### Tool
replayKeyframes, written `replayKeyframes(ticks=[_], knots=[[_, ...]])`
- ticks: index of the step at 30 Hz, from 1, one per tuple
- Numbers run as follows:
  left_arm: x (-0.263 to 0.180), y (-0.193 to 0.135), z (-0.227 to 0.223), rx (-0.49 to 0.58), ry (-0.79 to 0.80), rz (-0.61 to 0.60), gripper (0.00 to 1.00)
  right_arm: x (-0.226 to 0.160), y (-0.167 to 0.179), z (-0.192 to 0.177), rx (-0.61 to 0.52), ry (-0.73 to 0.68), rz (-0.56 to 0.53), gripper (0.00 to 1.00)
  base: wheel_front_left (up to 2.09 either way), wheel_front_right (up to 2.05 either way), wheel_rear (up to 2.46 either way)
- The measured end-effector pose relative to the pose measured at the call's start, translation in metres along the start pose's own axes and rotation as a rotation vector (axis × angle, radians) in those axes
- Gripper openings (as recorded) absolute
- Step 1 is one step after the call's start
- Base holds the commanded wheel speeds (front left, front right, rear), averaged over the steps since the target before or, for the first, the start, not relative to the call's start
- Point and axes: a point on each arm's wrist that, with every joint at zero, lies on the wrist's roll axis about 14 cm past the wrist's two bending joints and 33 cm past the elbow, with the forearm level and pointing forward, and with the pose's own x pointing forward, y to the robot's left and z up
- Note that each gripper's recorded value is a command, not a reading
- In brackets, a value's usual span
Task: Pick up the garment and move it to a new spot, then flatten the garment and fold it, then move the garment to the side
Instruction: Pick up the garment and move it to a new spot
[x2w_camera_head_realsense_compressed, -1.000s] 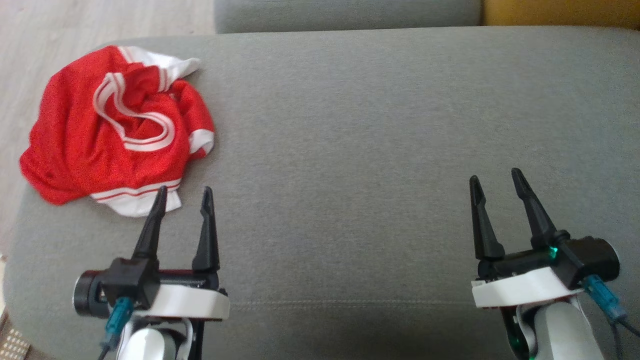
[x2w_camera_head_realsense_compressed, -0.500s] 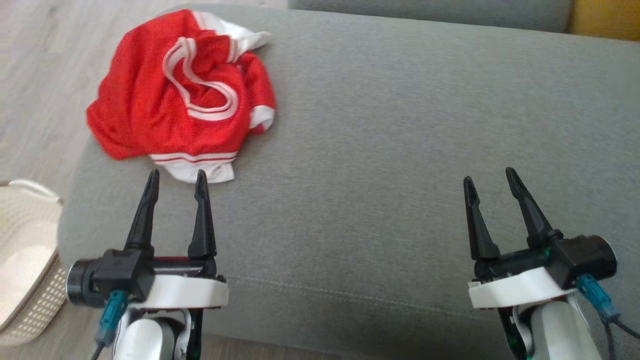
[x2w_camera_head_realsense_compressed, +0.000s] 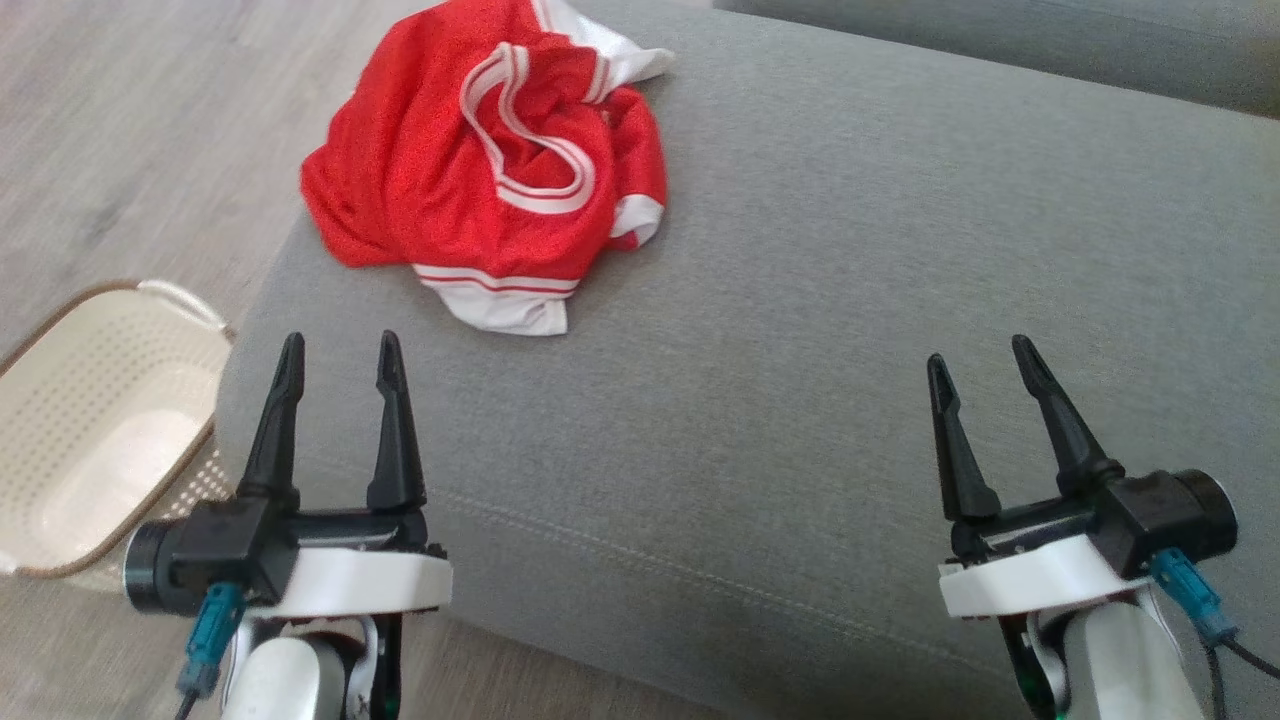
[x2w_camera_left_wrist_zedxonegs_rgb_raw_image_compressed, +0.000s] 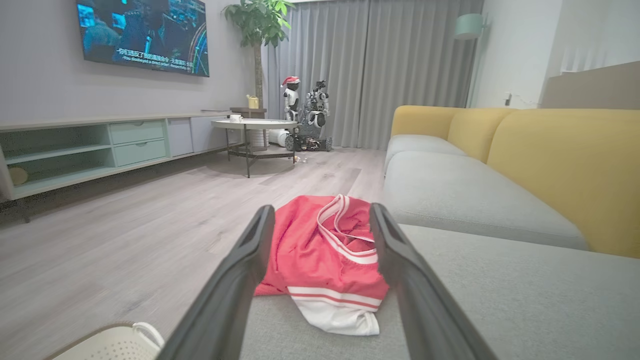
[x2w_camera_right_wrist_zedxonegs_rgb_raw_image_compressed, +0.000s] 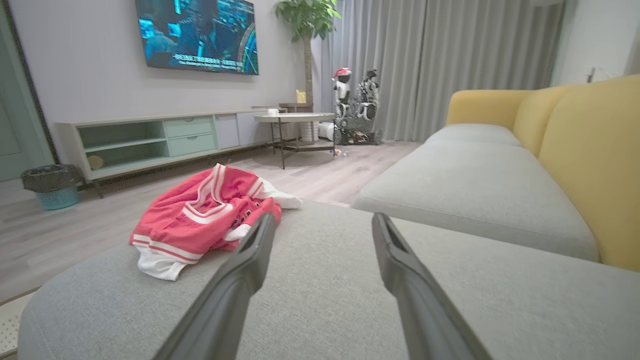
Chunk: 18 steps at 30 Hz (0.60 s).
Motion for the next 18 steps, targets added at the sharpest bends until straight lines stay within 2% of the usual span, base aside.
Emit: replayKeyframes(ticks=[13, 18], knots=[[-0.007, 0.028, -0.005, 0.039, 0.032, 0.102, 1.0, 0.022, 0.021, -0.014, 0.02, 0.017, 0.082, 1.0, 0.0, 0.0, 0.0], [0.013, 0.036, -0.002, 0.059, 0.014, 0.112, 1.0, 0.029, 0.017, -0.026, 0.018, 0.033, 0.083, 1.0, 0.0, 0.0, 0.0]])
